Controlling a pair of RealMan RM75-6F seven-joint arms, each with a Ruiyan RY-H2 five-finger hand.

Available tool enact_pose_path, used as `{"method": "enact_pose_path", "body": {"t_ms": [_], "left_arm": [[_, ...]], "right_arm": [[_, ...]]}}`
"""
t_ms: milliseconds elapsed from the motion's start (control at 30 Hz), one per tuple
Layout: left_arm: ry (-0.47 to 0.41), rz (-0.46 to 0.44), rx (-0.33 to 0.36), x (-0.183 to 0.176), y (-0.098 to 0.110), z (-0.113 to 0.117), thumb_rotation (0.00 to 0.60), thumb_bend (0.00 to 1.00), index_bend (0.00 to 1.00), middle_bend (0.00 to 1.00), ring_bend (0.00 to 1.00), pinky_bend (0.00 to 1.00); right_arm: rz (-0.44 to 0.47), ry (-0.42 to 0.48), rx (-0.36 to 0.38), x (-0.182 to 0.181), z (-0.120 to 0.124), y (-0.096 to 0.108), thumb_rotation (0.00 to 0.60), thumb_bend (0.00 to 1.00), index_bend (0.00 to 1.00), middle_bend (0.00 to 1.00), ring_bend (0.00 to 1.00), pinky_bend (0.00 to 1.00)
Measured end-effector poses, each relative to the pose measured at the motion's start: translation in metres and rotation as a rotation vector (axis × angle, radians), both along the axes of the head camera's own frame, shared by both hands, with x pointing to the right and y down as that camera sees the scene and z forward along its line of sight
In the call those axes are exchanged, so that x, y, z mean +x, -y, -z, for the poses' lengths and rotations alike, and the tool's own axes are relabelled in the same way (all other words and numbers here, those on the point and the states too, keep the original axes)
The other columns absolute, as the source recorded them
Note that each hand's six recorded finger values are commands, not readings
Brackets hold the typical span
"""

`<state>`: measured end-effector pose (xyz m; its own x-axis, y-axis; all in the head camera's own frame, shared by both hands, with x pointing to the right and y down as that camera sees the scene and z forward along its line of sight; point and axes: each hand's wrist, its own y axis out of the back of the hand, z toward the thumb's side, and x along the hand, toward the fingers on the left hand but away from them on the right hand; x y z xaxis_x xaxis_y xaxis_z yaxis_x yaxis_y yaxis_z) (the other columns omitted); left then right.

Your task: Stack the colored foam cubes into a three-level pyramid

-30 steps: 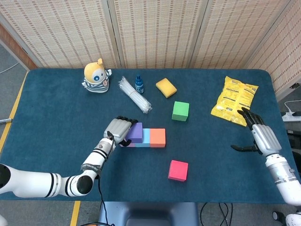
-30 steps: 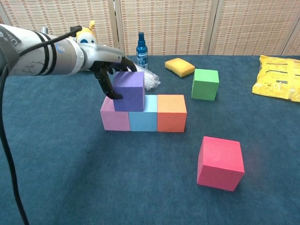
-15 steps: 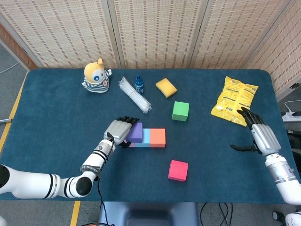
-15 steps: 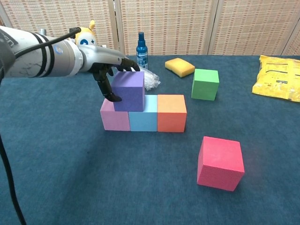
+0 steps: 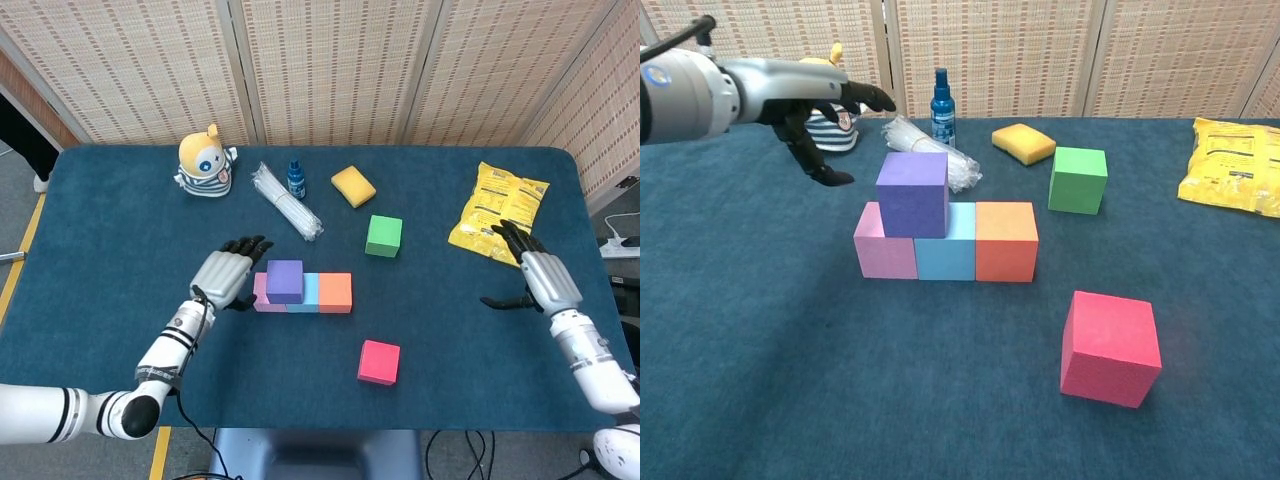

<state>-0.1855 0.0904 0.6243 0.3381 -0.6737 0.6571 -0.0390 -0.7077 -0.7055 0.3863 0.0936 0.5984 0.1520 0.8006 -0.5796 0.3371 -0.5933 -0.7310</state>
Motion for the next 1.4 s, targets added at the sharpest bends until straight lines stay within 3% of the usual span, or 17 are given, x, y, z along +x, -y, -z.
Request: {"method": "enact_pose_path", "body": {"t_ms": [367, 667, 833, 1067, 1400], "left_arm": [[-0.002, 0.102, 0.157, -0.07, -0.002, 0.017, 0.6, 0.35, 0.08, 0.03, 0.0, 0.1], [0.0, 0.17, 0.148, -0.116, -0.019, 0.009, 0.6, 0.35, 0.1, 0.04, 0.0, 0.1], [-0.012, 0.185, 0.146, -0.128, -0.025, 0.007, 0.6, 0.34, 0.12, 0.04, 0.0, 0.1], [-0.035, 0.208, 0.216, -0.14, -0.027, 0.017, 0.6, 0.34, 0.13, 0.05, 0.0, 0.1], [-0.095, 0.223, 0.254, -0.148, -0.036, 0.028, 0.6, 0.34, 0.13, 0.05, 0.0, 0.1]], "right_arm": [[0.054, -0.062, -0.095, -0.049, -0.064, 0.056, 0.6, 0.17, 0.17, 0.19, 0.1, 0.26], [0.075, -0.115, -0.139, -0.092, -0.108, 0.088, 0.6, 0.17, 0.21, 0.23, 0.13, 0.28], [0.078, -0.145, -0.15, -0.11, -0.128, 0.096, 0.6, 0.17, 0.24, 0.26, 0.16, 0.3], [0.081, -0.185, -0.158, -0.136, -0.152, 0.102, 0.6, 0.17, 0.29, 0.29, 0.19, 0.31], [0.058, -0.218, -0.141, -0.155, -0.167, 0.108, 0.6, 0.17, 0.39, 0.31, 0.25, 0.33]]}}
